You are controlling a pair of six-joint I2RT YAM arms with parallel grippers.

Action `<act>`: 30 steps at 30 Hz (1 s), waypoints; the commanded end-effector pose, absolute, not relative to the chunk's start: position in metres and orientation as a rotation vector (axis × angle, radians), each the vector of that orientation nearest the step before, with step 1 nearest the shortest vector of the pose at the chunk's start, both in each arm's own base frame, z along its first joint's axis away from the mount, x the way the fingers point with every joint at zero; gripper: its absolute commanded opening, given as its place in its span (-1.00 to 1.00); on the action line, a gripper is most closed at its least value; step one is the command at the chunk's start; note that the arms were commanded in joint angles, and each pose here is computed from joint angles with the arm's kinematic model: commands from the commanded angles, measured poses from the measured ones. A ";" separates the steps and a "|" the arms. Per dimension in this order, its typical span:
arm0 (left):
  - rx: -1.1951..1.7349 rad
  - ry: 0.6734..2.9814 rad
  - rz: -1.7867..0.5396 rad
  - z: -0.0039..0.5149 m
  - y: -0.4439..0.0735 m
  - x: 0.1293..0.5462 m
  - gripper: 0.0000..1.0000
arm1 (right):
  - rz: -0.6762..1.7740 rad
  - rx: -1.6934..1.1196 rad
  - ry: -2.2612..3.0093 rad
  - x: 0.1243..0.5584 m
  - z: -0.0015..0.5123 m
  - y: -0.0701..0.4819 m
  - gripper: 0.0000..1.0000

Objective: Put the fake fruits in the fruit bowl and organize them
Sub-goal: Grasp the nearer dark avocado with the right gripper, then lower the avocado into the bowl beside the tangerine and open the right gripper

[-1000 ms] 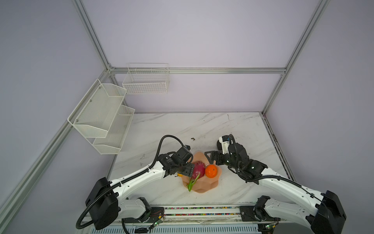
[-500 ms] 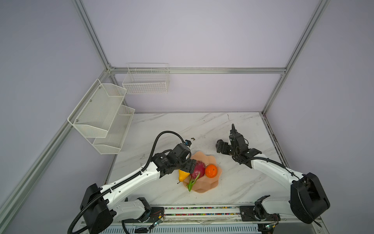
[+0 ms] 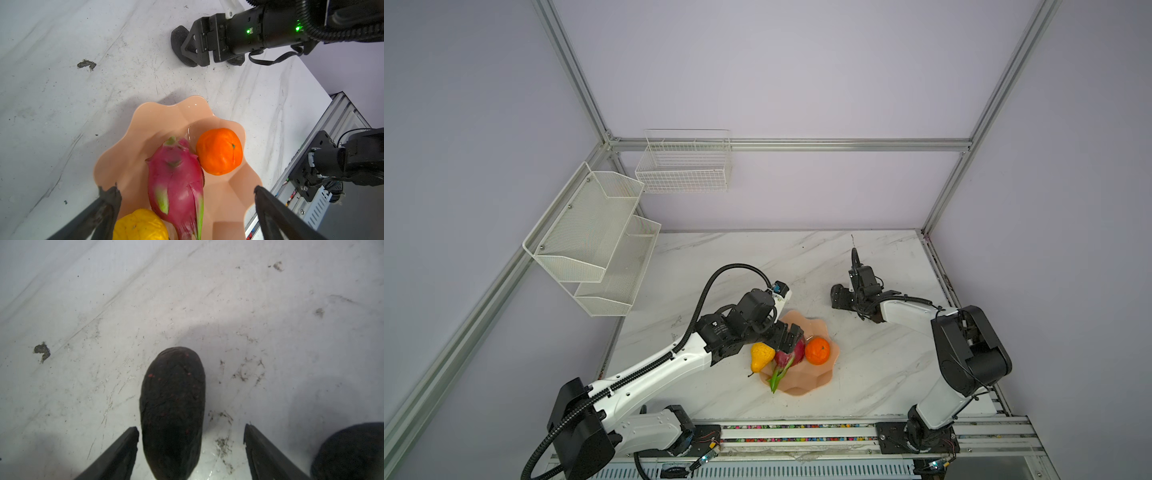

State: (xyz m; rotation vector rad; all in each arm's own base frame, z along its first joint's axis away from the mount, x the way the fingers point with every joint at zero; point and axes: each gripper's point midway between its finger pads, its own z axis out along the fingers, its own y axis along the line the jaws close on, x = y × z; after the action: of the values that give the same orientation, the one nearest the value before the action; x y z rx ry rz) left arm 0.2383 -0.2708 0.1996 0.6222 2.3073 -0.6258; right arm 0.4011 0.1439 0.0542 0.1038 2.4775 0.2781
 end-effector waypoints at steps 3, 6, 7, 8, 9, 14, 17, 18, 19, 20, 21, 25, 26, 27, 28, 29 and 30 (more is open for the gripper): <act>0.646 2.169 -0.677 0.235 -0.287 0.250 1.00 | 0.292 0.056 2.472 0.412 0.048 0.152 0.52; 0.643 2.155 -0.673 0.236 -0.287 0.251 1.00 | 0.285 0.043 2.478 0.416 0.042 0.153 0.45; 0.642 2.151 -0.671 0.236 -0.287 0.252 1.00 | 0.277 0.044 2.480 0.417 0.041 0.153 0.37; 0.640 2.150 -0.670 0.236 -0.287 0.253 1.00 | 0.273 0.045 2.482 0.418 0.041 0.153 0.30; 0.639 2.147 -0.669 0.236 -0.287 0.253 1.00 | 0.271 0.043 2.484 0.419 0.041 0.153 0.22; 0.619 2.142 -0.655 0.235 -0.284 0.254 1.00 | 0.257 0.001 2.448 0.419 0.058 0.152 -0.17; 0.600 2.128 -0.647 0.236 -0.280 0.255 1.00 | 0.341 -0.084 2.382 0.411 0.088 0.164 -0.19; 0.586 2.127 -0.631 0.236 -0.276 0.256 0.99 | 0.395 -0.138 2.347 0.405 0.102 0.172 -0.20; 0.560 2.130 -0.603 0.235 -0.271 0.258 1.00 | 0.465 -0.206 2.307 0.398 0.118 0.182 -0.20; 0.535 2.133 -0.578 0.234 -0.266 0.260 1.00 | 0.531 -0.278 2.272 0.389 0.130 0.192 -0.20; 0.513 2.136 -0.557 0.234 -0.261 0.262 1.00 | 0.611 -0.380 2.222 0.376 0.148 0.206 -0.20; 0.482 2.118 -0.543 0.239 -0.255 0.266 1.00 | 0.806 -0.601 2.111 0.343 0.186 0.240 -0.20; 0.478 2.117 -0.541 0.239 -0.254 0.267 1.00 | 0.860 -0.648 2.117 0.336 0.187 0.249 -0.20; 0.472 2.118 -0.536 0.240 -0.253 0.268 0.99 | 0.895 -0.707 2.137 0.329 0.184 0.259 -0.20; 0.462 2.123 -0.525 0.241 -0.251 0.270 1.00 | 0.894 -0.777 2.172 0.321 0.177 0.267 -0.20; 0.447 2.126 -0.515 0.242 -0.249 0.271 1.00 | 0.871 -0.824 2.209 0.316 0.168 0.272 -0.21; 0.415 2.135 -0.492 0.243 -0.243 0.274 1.00 | 0.850 -0.890 2.249 0.307 0.158 0.277 -0.21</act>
State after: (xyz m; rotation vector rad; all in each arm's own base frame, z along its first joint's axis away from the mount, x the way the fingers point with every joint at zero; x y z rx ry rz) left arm 0.2661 -0.2544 0.2366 0.4906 2.1465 -0.5325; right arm 0.3452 0.2573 0.1893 -0.6399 2.1409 0.7920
